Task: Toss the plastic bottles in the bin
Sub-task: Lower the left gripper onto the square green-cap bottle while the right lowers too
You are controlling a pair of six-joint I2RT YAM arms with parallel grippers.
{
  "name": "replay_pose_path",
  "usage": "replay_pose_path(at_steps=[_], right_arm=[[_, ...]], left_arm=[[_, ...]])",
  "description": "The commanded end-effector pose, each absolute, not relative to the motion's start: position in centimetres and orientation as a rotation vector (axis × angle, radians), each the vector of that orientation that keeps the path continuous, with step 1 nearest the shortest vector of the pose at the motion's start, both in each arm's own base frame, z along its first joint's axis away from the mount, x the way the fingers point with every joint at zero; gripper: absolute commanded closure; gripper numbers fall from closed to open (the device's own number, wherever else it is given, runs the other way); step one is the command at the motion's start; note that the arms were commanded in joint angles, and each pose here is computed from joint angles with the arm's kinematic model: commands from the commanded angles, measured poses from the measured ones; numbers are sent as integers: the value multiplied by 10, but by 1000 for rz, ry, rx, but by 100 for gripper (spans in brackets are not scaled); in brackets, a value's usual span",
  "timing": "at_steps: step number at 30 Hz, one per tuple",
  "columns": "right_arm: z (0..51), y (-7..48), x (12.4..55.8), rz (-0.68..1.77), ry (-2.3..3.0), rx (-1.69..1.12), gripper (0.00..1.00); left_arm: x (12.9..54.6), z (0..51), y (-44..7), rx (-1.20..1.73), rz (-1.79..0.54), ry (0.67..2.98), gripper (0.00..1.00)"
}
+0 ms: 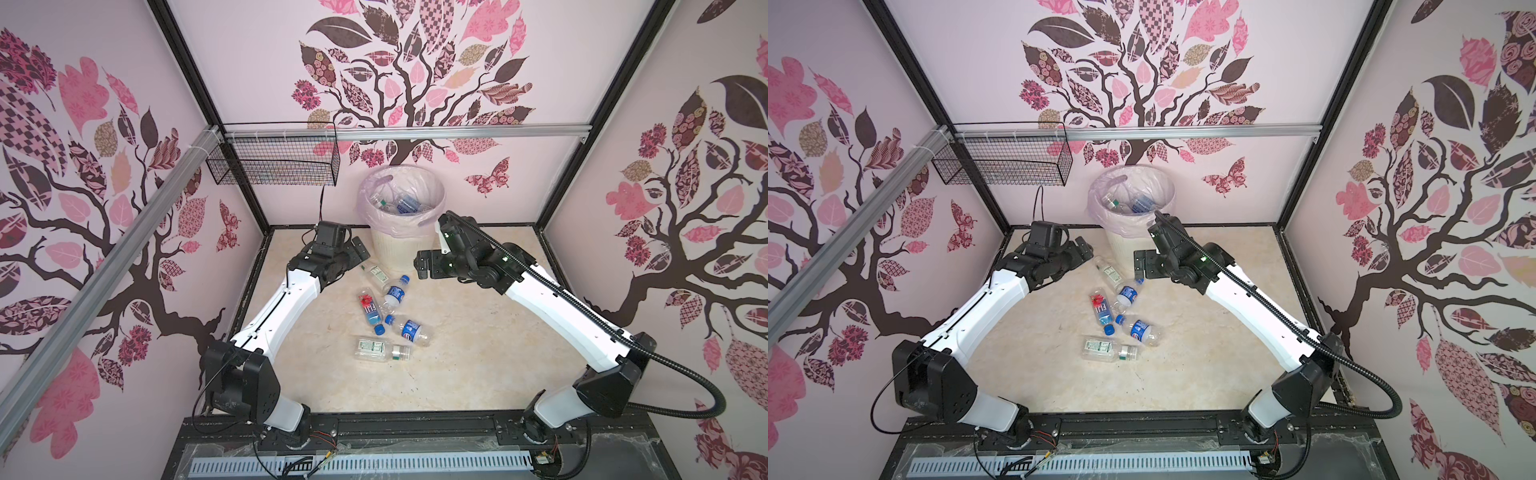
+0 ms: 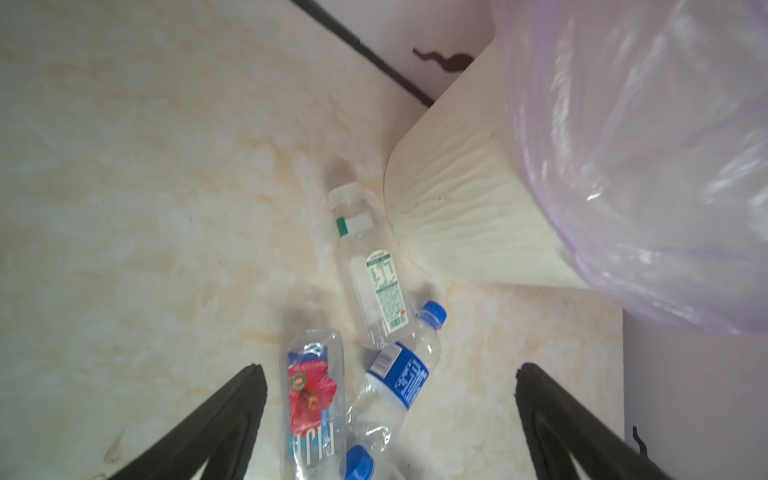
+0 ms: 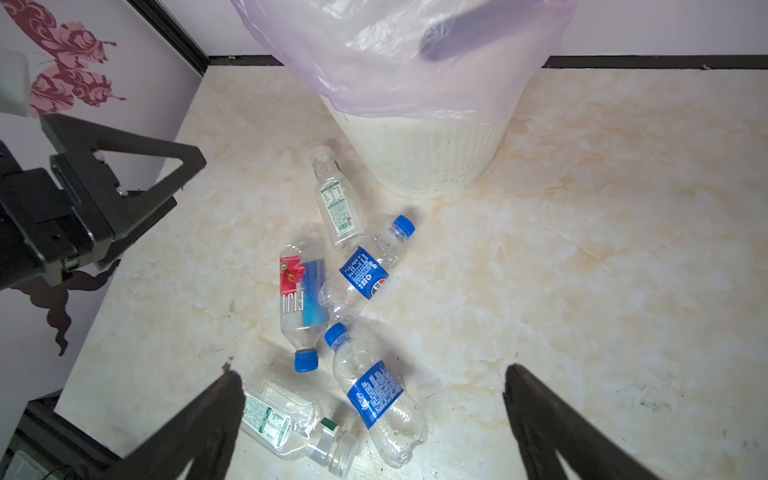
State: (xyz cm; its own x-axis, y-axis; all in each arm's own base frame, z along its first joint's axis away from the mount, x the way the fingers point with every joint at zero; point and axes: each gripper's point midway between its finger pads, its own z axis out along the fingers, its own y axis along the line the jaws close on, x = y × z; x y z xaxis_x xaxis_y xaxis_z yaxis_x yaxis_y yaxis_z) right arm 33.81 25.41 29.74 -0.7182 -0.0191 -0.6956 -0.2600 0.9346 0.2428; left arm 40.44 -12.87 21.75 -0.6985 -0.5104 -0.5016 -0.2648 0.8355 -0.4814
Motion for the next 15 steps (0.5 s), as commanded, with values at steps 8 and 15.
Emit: replay_pose_path(at_steps=[8, 15], right_arm=[[278, 243, 323, 376, 2351, -223, 0], [269, 250, 323, 396, 2362, -236, 0]], left_arm=[[291, 161, -128, -1103, -580, 2714, 3], [253, 149, -140, -1485, -621, 2663, 3]])
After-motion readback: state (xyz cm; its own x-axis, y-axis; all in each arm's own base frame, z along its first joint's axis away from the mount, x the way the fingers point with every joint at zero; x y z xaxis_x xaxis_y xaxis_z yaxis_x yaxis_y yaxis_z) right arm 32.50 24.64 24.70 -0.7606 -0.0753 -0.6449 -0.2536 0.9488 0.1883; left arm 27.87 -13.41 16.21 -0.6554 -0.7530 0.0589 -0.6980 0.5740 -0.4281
